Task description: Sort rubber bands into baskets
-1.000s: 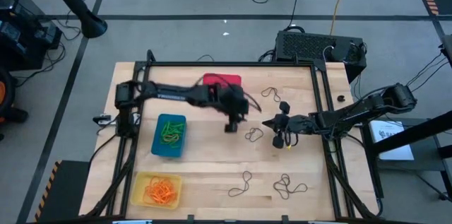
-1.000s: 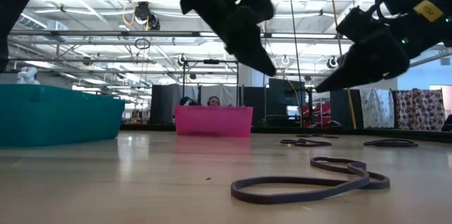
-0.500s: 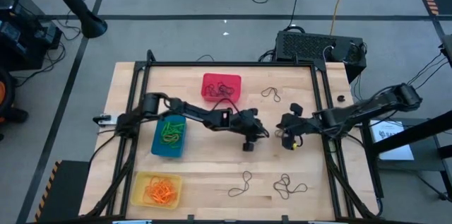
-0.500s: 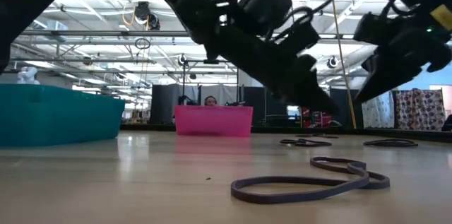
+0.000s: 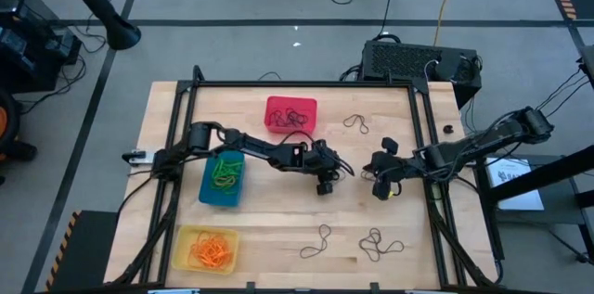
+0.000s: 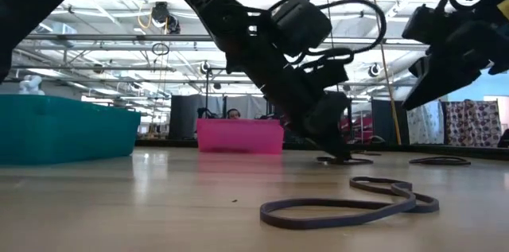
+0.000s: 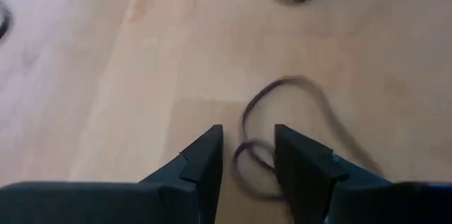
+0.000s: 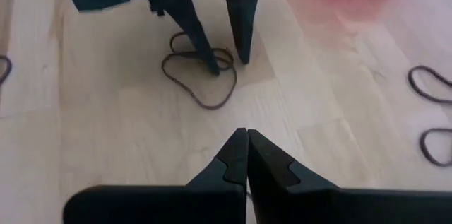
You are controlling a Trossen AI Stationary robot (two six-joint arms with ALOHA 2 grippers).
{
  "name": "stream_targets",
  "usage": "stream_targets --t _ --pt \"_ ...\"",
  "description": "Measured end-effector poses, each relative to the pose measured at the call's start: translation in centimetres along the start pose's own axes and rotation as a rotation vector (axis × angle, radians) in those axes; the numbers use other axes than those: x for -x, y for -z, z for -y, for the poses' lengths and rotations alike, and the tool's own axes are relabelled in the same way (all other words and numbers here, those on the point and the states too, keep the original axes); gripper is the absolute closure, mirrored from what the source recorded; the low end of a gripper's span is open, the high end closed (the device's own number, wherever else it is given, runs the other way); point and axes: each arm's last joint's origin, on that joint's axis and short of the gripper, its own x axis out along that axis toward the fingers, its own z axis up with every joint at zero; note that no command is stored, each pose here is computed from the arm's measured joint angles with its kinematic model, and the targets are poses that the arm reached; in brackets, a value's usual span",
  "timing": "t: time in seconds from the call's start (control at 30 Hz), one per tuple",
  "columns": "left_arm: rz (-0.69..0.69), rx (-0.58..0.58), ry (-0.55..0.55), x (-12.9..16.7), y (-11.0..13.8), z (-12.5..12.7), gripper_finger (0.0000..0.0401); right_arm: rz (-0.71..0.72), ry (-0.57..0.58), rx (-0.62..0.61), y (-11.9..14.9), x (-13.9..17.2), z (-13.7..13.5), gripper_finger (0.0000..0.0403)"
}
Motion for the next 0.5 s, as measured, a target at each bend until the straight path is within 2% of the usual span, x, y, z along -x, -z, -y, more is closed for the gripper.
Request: stream_targets --t 0.33,0.4,0.5 --pt "-0.059 0.003 -0.025 0.17 0.5 0.57 0.0274 0.017 0.001 0.018 -0.19 -0.24 -0.16 0.0403" --pt "-0.062 -0.02 -0.023 0.2 0.52 0.74 0.0293 0.019 -0.001 0.026 -0.21 -0.25 -0.18 0.0403" --pt "-0.063 -0.044 -0.029 0.21 0.53 0.8 0.0345 0.024 -0.002 0.026 -0.27 -0.27 -0.21 0.0403"
